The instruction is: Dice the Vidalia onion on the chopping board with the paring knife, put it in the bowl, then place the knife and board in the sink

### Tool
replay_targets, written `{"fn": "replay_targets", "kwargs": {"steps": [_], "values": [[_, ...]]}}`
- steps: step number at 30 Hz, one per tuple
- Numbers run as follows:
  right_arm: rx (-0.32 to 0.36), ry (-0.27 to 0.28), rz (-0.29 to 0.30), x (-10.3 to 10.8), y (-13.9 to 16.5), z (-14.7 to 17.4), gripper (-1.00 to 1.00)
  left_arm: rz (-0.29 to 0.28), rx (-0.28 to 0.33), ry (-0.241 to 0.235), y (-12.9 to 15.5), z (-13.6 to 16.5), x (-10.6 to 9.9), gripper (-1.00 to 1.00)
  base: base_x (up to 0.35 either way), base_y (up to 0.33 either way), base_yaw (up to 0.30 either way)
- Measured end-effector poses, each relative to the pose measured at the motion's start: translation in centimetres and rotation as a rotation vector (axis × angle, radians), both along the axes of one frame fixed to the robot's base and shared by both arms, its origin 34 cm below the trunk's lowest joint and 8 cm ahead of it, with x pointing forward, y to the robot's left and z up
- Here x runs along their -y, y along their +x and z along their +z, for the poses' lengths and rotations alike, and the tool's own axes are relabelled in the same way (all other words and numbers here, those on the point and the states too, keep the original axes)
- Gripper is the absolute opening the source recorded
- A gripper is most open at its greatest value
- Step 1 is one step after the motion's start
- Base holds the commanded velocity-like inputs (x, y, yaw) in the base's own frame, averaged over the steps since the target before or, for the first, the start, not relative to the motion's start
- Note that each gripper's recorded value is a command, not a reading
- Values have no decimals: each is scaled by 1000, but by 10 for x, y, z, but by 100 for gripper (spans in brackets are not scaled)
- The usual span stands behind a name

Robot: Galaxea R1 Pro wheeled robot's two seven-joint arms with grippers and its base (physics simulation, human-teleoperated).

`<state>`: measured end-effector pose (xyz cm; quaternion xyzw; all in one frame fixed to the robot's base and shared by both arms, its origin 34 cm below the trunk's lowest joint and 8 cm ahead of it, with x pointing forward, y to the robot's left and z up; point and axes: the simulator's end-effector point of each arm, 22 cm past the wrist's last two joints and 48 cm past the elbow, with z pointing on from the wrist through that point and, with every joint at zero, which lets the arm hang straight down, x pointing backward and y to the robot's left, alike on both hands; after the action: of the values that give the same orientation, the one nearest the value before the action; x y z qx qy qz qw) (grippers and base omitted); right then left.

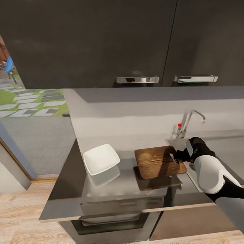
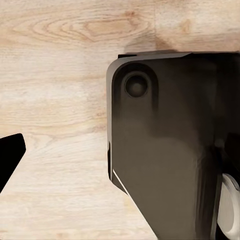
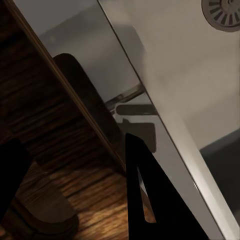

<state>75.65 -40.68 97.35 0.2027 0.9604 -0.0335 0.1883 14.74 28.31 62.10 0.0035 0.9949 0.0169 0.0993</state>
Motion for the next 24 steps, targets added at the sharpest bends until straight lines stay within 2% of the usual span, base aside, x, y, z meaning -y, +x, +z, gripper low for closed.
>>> {"fn": "replay_targets", "kwargs": {"steps": [24], "values": [[-38, 4, 3, -2, -1, -25, -100, 0, -39, 0, -15, -1, 0, 100, 18, 23, 0]]}}
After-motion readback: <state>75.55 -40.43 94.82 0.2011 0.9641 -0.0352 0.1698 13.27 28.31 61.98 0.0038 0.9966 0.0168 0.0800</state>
